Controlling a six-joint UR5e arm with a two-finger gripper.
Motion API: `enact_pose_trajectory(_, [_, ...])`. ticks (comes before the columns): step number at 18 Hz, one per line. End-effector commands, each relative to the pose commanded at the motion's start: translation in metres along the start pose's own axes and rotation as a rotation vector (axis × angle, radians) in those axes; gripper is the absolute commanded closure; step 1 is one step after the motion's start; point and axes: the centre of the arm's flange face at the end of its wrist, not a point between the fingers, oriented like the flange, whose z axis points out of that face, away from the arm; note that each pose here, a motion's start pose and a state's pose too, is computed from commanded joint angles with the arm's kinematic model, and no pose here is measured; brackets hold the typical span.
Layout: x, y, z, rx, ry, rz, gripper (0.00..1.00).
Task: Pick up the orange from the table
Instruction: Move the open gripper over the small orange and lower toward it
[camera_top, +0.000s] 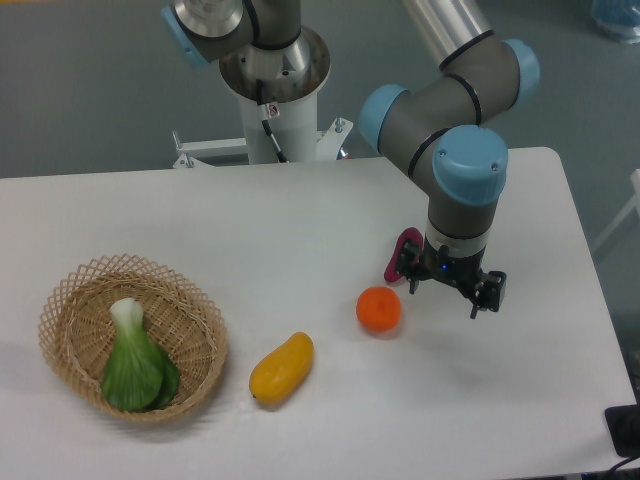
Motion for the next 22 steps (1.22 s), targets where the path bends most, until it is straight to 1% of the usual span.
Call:
enact_pose_trajectory(3, [-0.001,0.001,0.000,0.006,0.003,0.002,0.00])
enact_pose_trajectory(6, [-0.001,0.001,0.000,0.018,0.004,-0.018,0.00])
enact_pose_trajectory(7, [0.001,0.000,-0.001,0.030,0.010,-0.043,0.00])
enact_pose_trajectory(9, [0.011,-0.003,-0.007,0.067,0.031,-0.128,0.00])
enact_pose_trajectory(10, [0.024,-0.001,0.004,0.064,0.062,-0.148,0.00])
enact_pose_trajectory(14, [0.046,0.008,0.018,0.051,0.081,-0.146,0.00])
enact_pose_trajectory(16, [0.064,0.005,0.022,0.044,0.094,-0.131,0.00])
enact_pose_trajectory(19, [0.070,0.002,0.029,0.033,0.106,-0.120,0.00])
enact_pose_trajectory(22, [0.078,0.004,0.048,0.017,0.127,-0.112,0.00])
